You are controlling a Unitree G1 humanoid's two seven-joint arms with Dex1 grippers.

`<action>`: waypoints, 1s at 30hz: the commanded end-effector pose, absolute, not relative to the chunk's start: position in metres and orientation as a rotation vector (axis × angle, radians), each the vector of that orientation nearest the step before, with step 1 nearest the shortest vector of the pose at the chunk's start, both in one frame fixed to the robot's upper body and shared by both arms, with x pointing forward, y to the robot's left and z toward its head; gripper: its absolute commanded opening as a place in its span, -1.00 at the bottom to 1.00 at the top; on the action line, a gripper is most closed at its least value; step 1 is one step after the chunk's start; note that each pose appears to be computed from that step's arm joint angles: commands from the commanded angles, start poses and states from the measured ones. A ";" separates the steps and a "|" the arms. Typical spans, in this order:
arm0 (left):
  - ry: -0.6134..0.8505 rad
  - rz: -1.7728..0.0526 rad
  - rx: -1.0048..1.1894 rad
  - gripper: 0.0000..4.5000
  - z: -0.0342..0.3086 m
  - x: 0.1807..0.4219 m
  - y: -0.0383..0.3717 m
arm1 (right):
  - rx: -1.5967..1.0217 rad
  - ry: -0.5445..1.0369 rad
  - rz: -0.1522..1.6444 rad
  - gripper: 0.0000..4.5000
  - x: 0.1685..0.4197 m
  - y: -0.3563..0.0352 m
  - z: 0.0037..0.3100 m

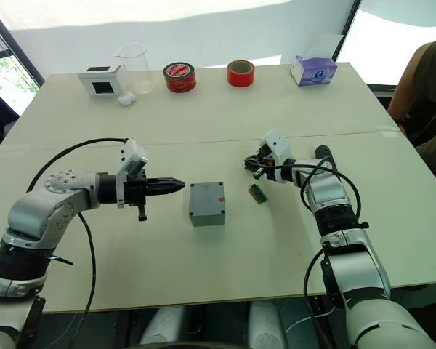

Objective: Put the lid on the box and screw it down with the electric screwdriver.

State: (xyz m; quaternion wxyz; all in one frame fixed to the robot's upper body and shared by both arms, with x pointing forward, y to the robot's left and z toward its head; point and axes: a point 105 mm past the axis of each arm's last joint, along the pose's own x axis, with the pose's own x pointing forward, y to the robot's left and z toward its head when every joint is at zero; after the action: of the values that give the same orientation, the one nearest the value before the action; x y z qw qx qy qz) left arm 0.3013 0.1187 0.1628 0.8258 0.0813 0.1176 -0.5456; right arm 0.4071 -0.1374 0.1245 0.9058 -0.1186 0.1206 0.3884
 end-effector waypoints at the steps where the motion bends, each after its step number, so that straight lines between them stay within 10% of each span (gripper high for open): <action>1: 0.231 -1.158 0.199 -1.00 0.166 0.301 0.120 | -0.255 0.160 0.802 -0.95 0.408 -0.137 0.153; 10: 0.226 -1.167 0.190 -1.00 0.168 0.301 0.119 | -0.261 0.099 0.789 -0.95 0.400 -0.140 0.174; 22: 0.299 -1.264 0.227 -1.00 0.173 0.274 0.129 | -0.274 0.038 1.043 -0.95 0.310 -0.092 0.185; 30: 0.295 -1.253 0.226 -1.00 0.170 0.280 0.127 | -0.266 0.062 1.042 -0.95 0.310 -0.079 0.172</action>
State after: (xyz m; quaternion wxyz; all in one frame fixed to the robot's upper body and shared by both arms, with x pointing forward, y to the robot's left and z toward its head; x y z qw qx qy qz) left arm 0.2788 0.1312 0.1629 0.7965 0.0939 0.1542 -0.5771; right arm 0.3109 -0.0816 0.1646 0.8592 -0.1196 0.0484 0.4950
